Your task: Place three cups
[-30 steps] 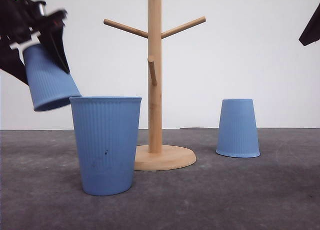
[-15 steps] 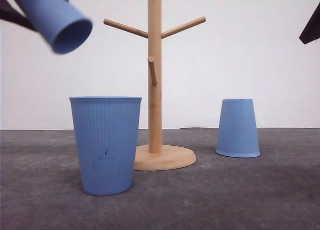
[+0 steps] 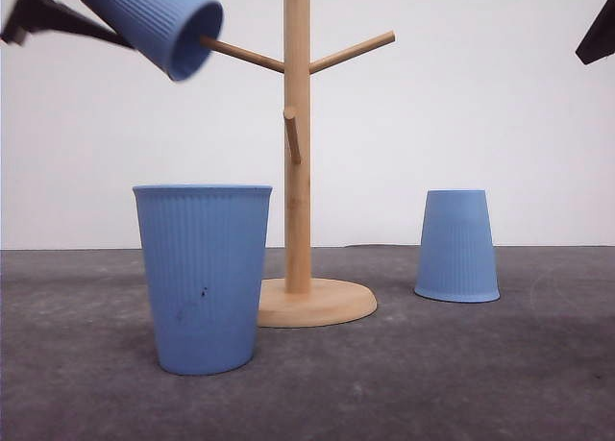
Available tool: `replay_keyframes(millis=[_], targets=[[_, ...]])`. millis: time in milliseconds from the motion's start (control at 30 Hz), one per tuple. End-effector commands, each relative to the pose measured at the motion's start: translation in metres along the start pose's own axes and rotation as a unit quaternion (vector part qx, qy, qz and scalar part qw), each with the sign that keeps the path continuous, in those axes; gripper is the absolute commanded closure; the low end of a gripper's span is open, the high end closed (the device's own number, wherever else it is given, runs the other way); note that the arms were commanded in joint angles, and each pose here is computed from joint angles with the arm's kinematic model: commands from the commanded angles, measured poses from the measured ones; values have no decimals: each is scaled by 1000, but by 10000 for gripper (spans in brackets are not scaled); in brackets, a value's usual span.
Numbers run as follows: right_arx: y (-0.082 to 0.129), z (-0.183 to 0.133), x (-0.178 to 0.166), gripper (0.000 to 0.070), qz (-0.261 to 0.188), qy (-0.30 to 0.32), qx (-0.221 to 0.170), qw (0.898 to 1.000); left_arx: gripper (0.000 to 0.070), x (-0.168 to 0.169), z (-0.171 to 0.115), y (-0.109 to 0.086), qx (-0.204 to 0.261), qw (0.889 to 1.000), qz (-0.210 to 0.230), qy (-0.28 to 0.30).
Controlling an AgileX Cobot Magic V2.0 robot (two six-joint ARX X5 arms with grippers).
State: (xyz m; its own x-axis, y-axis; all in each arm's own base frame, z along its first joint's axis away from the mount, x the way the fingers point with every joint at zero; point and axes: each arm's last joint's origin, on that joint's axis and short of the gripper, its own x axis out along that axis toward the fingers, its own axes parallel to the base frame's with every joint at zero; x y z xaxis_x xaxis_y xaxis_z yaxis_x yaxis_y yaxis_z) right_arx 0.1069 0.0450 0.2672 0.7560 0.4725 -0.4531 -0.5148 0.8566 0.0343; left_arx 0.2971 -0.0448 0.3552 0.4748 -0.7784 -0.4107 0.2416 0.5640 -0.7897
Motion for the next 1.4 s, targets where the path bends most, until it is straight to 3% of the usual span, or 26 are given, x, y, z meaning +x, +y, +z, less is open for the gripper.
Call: replay_keyframes(millis=[0,267,633,733,833,1367], targets=[[1,6,-3,190,2,-13,-7,1000,305,8,6,-1,2,1000,-7,-3],[1,6,-3,189,2,-13,-7,1000,305,38,11,2,-12,1000,-28,2],[1,6,-3,189,2,-13,-7,1000,303,68,4,6,-17,999,-10,28],[1,6,-3,190,2,-13,-7,1000,245,69,4,5,-15,1000,-4,26],[1,6,-3,189,2,-13,-7,1000,109,69,3,6,-17,999,-2,28],[1,6,-3,190,2,-13,-6,1000,102,55,-11,7,-18,996,5,86]])
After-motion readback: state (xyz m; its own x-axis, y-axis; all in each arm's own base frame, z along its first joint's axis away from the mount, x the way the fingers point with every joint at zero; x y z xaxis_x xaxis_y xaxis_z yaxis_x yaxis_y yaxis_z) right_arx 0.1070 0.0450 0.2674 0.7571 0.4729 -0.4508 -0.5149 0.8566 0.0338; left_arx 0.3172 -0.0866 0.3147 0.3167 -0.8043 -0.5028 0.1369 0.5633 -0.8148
